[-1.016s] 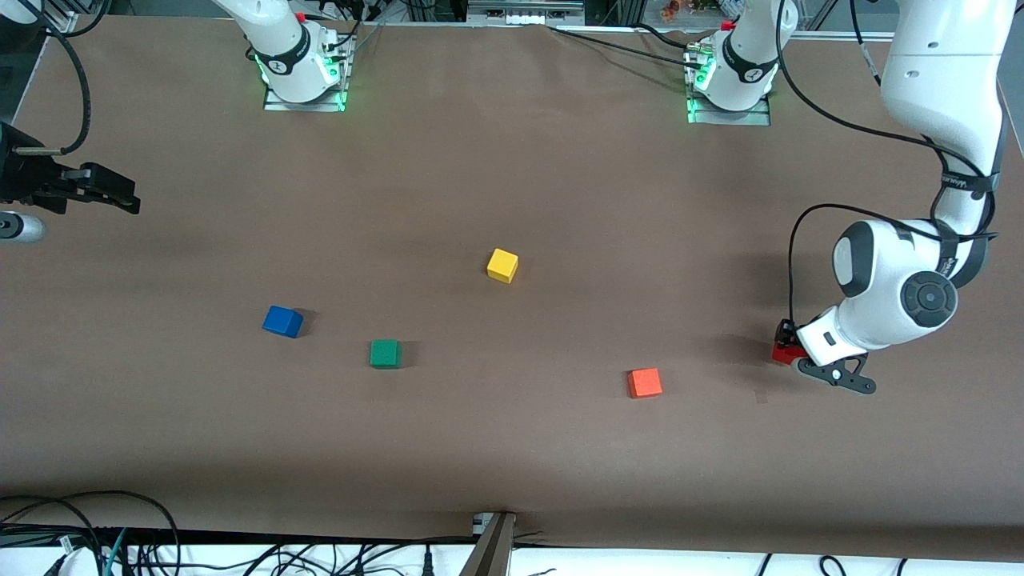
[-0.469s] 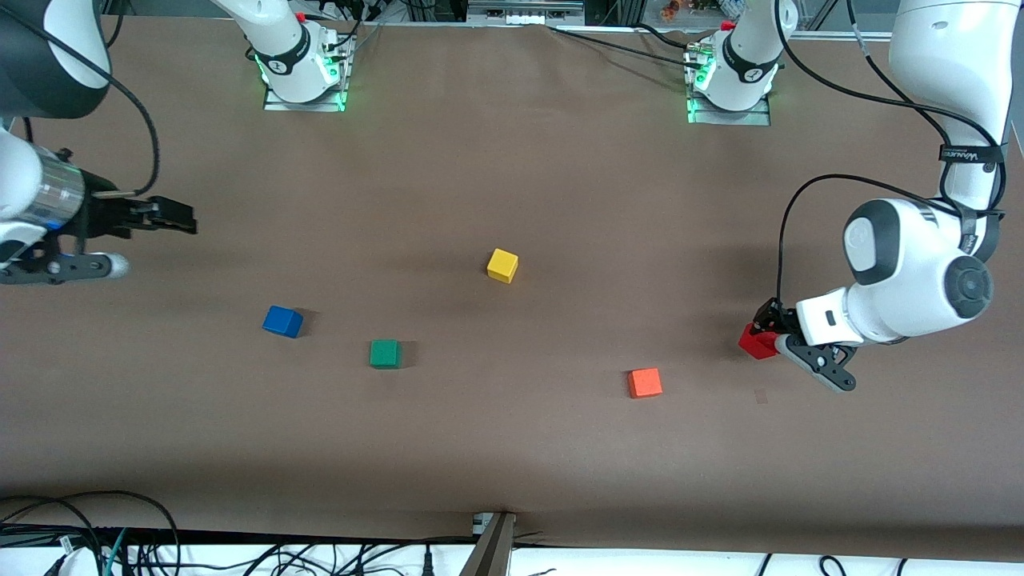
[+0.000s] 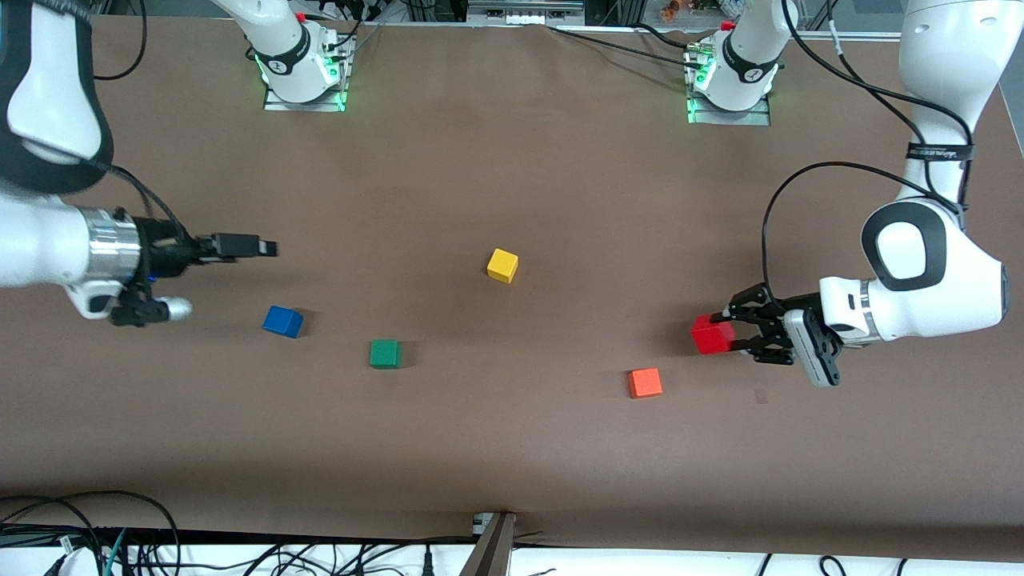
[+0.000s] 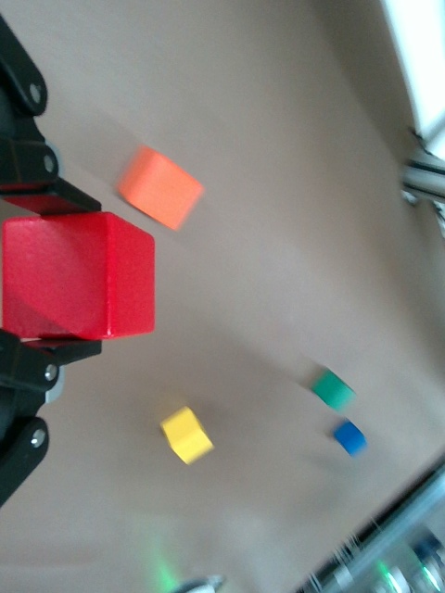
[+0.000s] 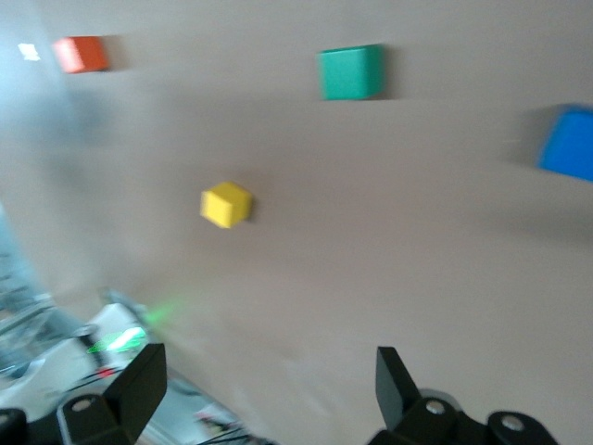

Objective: Pass red block to right arm, stack on blue
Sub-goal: 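Lift the red cube with the left gripper while the right gripper approaches, then close the right gripper on the red cube held by the left gripper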

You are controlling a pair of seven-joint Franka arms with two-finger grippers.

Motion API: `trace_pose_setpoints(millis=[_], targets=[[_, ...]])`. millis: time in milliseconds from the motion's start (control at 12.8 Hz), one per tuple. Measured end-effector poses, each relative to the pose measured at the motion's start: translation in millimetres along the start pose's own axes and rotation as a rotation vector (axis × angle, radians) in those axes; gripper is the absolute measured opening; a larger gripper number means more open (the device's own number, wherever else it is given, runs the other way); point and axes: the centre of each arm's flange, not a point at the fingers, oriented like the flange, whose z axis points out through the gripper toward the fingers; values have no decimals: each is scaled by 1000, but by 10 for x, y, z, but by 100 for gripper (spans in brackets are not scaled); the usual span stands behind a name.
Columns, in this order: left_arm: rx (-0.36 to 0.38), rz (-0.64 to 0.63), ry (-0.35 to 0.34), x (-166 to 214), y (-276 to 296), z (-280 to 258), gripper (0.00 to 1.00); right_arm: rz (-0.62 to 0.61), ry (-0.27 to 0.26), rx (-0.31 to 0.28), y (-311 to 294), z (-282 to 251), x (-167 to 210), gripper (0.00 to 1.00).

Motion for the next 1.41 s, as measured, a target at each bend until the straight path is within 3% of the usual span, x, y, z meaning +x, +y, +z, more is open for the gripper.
trace_pose_setpoints(millis=[234, 391, 547, 938, 1406], targets=[[-144, 124, 185, 129, 140, 363, 56, 35, -25, 299, -68, 462, 371, 100], [-237, 197, 358, 229, 255, 843, 56, 42, -7, 430, -335, 765, 530, 100], [-308, 230, 445, 290, 386, 1224, 56, 51, 32, 515, -724, 1131, 625, 100], [-461, 290, 524, 721, 960, 1698, 56, 125, 97, 608, -1306, 2028, 653, 100], [-565, 312, 597, 1096, 1484, 2257, 56, 141, 95, 612, -1455, 2227, 508, 100]])
